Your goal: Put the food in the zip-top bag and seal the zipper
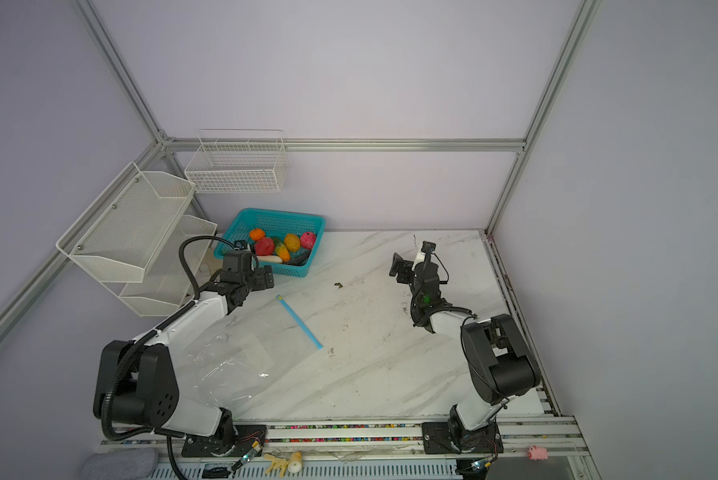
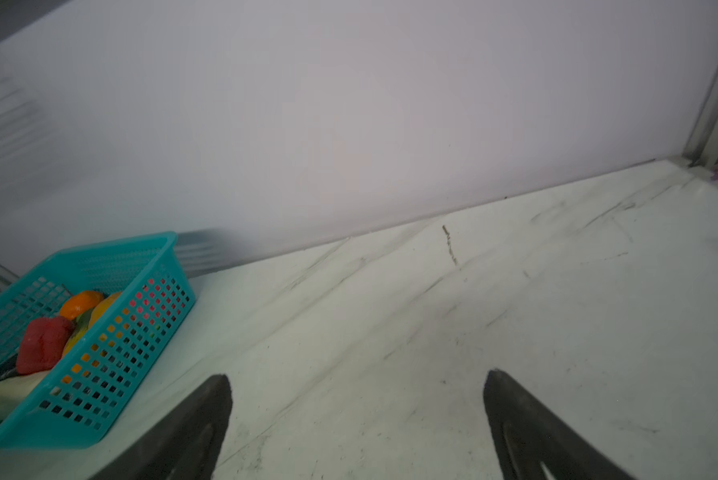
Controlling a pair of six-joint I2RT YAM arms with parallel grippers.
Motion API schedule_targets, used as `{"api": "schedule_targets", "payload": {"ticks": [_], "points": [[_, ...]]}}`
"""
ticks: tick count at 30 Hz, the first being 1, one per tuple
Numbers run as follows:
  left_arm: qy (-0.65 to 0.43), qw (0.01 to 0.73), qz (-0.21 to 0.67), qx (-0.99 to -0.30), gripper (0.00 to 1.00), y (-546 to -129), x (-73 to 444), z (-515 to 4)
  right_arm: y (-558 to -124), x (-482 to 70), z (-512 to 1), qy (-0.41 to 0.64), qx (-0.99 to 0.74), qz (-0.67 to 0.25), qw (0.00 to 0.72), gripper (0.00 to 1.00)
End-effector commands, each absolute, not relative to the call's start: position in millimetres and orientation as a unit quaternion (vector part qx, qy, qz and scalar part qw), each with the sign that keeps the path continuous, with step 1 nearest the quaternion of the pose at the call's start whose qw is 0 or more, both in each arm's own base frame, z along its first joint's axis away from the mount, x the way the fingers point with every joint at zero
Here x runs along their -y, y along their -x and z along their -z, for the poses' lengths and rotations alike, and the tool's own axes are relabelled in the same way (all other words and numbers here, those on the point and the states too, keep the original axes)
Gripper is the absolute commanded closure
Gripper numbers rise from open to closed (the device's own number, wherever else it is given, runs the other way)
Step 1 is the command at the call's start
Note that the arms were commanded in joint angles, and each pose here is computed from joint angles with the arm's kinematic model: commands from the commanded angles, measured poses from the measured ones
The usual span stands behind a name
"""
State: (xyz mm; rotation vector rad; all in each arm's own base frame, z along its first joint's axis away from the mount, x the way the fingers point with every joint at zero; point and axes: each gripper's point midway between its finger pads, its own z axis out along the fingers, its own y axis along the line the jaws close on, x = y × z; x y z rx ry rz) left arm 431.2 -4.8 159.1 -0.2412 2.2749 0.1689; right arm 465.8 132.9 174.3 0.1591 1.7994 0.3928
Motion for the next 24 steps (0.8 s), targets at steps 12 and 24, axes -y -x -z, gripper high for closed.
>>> {"api": "schedule_targets", "payload": {"ticks": [12,24], "points": [[0.057,0.355,0.085,-0.929,0.00,-482.1,77.4,-230.3,-474.9,-224.9,-129.1,0.007,-0.841,-0.199,0.504,0.03],[0.008,0.324,0.142,-0.936,0.03,-541.1,150.8,-221.6,-486.9,-247.2,-110.0,0.019,-0.859,-0.195,0.474,0.02]]}}
